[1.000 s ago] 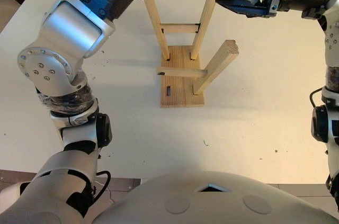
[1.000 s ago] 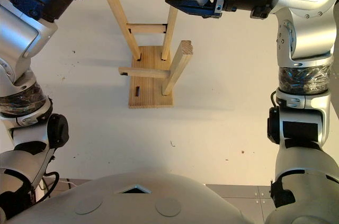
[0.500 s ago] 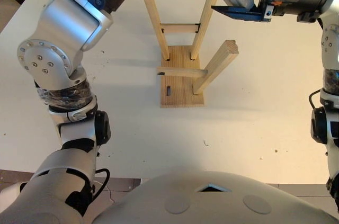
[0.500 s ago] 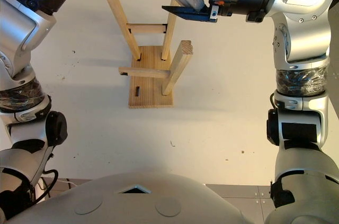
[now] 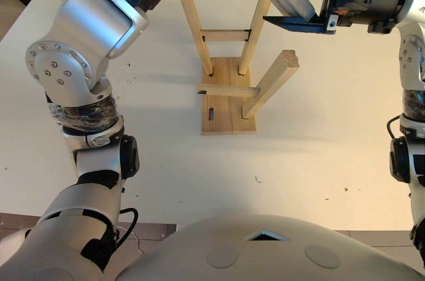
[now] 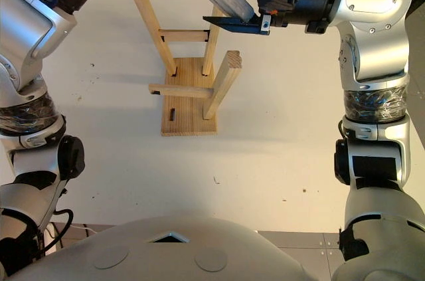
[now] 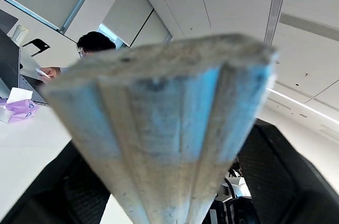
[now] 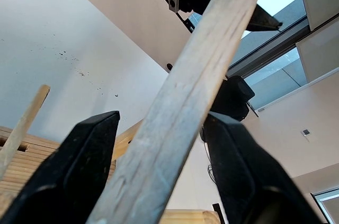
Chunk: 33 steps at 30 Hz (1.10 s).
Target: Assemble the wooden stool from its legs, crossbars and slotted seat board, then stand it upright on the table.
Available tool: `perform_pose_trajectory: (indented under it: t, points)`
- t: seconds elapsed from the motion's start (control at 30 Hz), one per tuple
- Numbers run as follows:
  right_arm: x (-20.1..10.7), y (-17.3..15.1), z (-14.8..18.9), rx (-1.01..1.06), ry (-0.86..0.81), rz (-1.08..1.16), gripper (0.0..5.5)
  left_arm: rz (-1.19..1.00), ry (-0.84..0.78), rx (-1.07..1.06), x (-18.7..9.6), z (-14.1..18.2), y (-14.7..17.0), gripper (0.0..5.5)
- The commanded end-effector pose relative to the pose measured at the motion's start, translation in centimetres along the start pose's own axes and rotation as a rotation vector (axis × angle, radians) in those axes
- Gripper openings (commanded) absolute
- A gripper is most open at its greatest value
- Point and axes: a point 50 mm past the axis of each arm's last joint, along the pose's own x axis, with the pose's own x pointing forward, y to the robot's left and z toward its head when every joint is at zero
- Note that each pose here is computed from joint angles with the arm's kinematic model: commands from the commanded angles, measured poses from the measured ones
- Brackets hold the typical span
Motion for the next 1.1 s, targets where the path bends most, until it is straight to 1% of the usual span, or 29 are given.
perform_pose_trajectory:
  t: [0.03, 0.43, 0.73, 1.1]
  points:
    - [0.2, -0.3, 0.5, -0.027, -0.006, 0.011, 2.65, 0.004, 0.024, 0.014, 0.2, -0.5, -0.1, 3.47]
    - [0.3, -0.3, 0.5, -0.026, -0.010, 0.010, 2.65, 0.012, 0.048, -0.007, -0.3, -1.2, 0.3, 3.47]
    - [0.4, -0.3, 0.5, -0.027, -0.014, 0.011, 2.65, 0.013, 0.070, -0.003, -0.4, -1.6, 0.6, 2.13]
    - [0.4, -0.4, 0.3, -0.028, -0.009, -0.014, 2.65, -0.024, 0.065, 0.081, -1.0, -1.2, 0.1, 2.07]
